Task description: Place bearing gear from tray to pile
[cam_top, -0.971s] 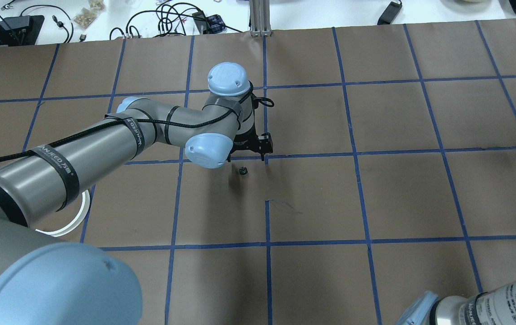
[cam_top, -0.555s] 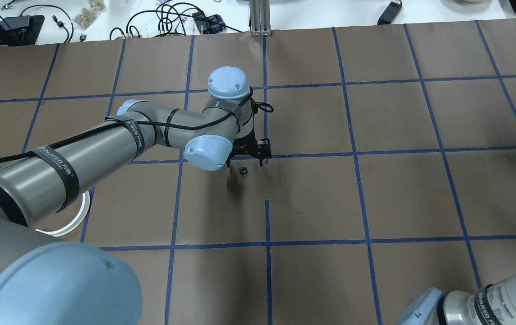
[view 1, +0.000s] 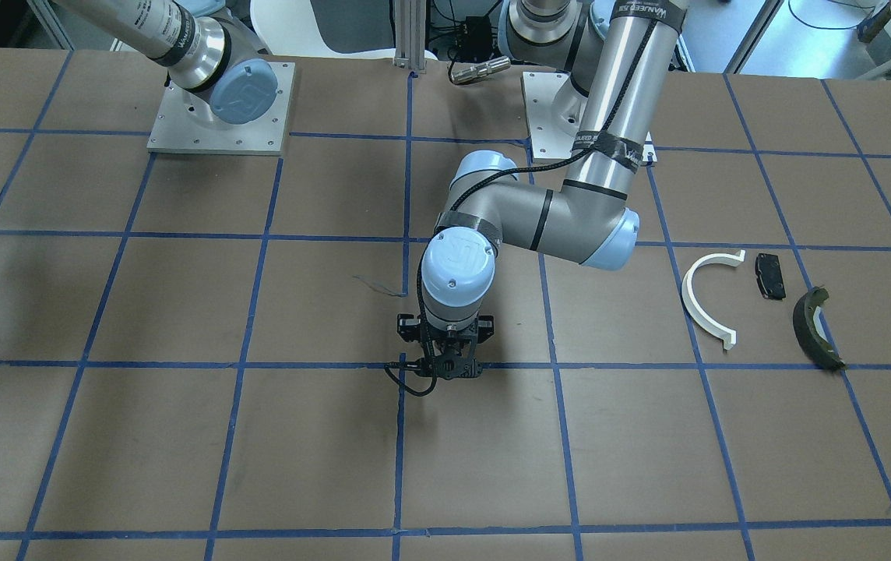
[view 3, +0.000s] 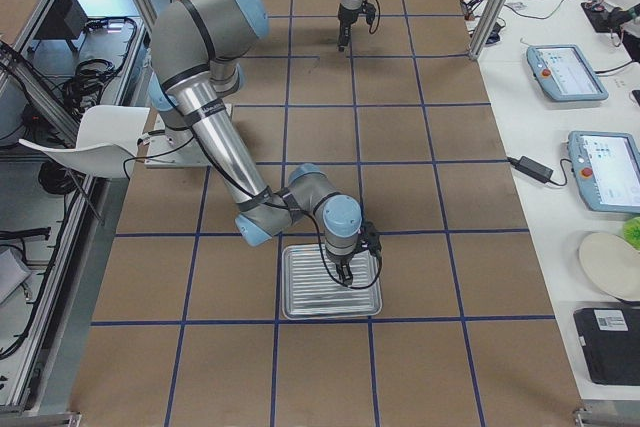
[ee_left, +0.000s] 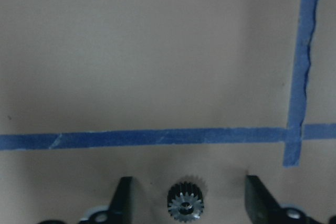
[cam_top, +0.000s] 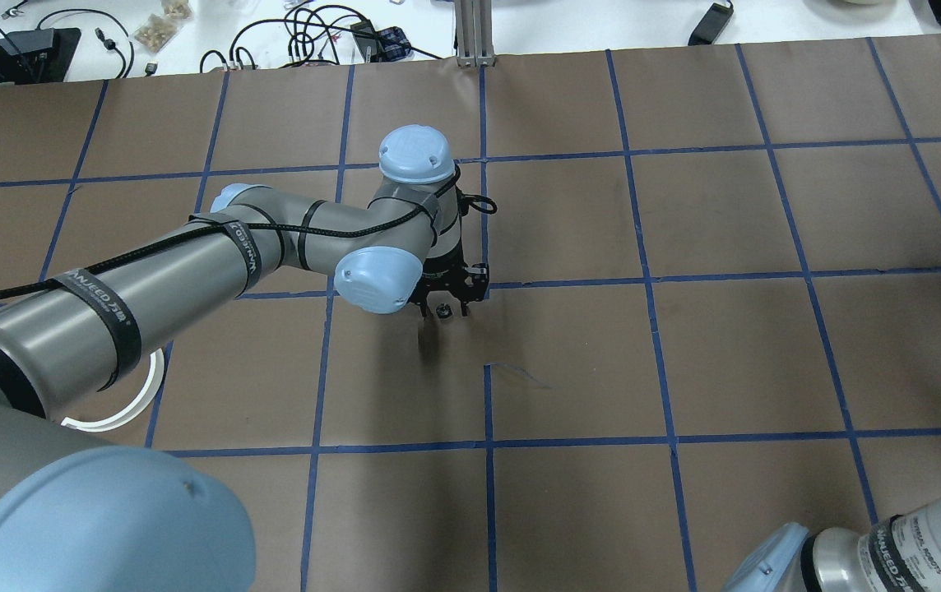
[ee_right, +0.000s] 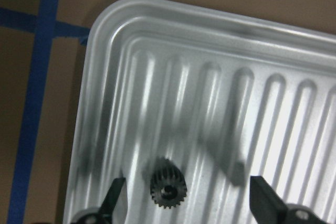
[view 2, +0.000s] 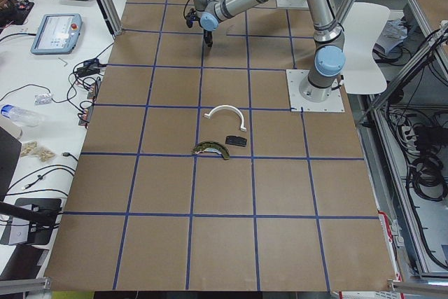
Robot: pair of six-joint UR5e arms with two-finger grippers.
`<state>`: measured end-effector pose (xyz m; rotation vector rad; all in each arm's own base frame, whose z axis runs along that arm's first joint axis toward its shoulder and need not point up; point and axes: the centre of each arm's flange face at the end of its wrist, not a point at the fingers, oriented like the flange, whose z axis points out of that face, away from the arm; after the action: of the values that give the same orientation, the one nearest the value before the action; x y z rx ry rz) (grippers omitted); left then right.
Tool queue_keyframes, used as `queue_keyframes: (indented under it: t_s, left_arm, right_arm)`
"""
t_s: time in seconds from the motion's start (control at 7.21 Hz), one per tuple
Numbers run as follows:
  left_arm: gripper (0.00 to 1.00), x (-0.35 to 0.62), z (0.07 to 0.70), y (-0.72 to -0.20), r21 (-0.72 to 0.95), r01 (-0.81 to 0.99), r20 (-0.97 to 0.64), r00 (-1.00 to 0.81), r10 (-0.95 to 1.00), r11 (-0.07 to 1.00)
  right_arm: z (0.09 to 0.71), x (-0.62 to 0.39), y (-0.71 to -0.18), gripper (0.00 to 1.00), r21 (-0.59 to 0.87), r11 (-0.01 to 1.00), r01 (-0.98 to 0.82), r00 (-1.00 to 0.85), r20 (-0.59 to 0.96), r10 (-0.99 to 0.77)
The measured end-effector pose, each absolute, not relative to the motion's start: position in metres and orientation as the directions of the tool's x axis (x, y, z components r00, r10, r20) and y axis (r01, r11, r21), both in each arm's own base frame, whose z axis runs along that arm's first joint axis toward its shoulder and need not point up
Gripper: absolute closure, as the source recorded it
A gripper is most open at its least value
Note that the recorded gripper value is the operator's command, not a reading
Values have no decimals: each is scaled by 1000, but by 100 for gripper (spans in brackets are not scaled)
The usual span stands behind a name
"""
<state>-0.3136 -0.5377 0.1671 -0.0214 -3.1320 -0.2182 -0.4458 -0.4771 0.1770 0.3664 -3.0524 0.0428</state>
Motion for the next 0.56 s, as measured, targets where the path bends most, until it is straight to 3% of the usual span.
queue_keyframes:
  t_s: [0.14, 0.42, 0.56]
  left_arm:
    - [100, -313, 168, -537, 145, 13, 1, -1000, 13, 989]
    - [100, -312, 169, -538, 148, 10, 0, -1000, 10, 989]
    - [100, -311, 169, -540, 146, 11, -1, -1000, 12, 989]
  right_arm:
    - [178, -446, -477, 39, -18, 972, -235, -970, 71, -233]
    - [178, -446, -477, 49, -16, 973, -230, -971, 72, -228]
    - [179, -446, -476, 50, -15, 974, -228, -971, 71, -227]
